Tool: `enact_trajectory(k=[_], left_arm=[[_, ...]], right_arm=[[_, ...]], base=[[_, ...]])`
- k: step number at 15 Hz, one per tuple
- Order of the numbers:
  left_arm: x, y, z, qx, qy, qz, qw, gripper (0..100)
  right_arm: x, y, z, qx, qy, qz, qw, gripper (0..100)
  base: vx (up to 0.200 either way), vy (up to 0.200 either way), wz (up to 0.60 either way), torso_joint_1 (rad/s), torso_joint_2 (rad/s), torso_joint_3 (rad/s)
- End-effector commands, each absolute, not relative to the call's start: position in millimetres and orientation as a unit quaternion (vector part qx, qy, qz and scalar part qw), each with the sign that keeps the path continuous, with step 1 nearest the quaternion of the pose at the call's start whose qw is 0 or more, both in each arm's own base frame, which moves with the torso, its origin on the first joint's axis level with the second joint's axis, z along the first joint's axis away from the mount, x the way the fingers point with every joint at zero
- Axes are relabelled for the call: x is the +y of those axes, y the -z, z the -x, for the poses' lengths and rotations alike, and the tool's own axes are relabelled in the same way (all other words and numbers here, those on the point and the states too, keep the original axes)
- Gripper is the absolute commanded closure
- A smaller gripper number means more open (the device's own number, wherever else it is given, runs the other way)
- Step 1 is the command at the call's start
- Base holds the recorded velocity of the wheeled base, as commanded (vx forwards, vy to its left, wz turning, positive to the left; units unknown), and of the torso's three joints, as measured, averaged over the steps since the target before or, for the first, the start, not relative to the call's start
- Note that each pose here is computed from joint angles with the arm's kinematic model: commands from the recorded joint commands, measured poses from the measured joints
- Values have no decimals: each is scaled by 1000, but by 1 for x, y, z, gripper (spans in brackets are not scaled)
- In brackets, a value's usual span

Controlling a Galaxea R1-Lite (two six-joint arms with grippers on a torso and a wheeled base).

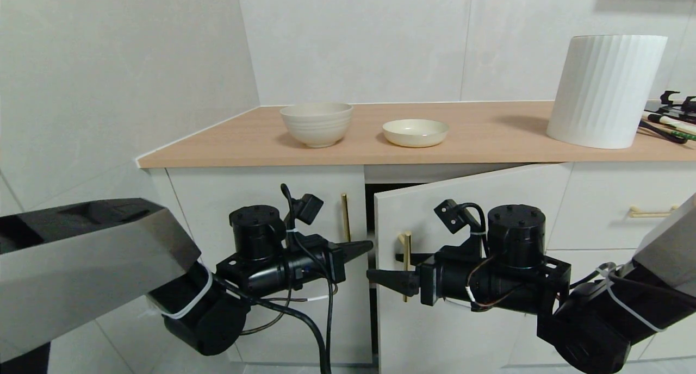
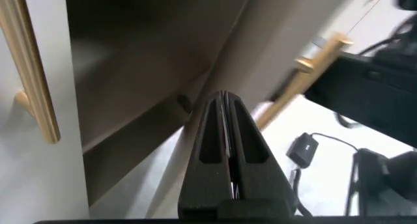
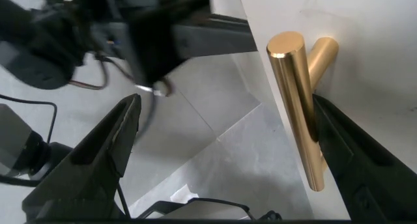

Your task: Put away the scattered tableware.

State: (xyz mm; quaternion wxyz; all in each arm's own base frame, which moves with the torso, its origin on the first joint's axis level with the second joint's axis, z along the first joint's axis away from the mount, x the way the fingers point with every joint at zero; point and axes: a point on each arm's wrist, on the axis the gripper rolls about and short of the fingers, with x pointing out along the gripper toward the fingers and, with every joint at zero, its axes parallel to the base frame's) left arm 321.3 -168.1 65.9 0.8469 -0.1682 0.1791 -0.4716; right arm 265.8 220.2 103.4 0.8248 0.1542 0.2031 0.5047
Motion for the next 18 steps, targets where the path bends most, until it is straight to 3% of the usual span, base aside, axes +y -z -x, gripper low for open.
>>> enact_trajectory(k=[1,18], left_arm=[[-172,-55,-328,188,470,169,846,100],[-204,-37,-336,143,482,160,849,100]], right_arm=[[220,-103,-266,204,-505,-154,825,0],[209,-98,-257,181,-493,-156,836,0]], base=[[0,0,0,0,0,0],[0,0,0,0,0,0]])
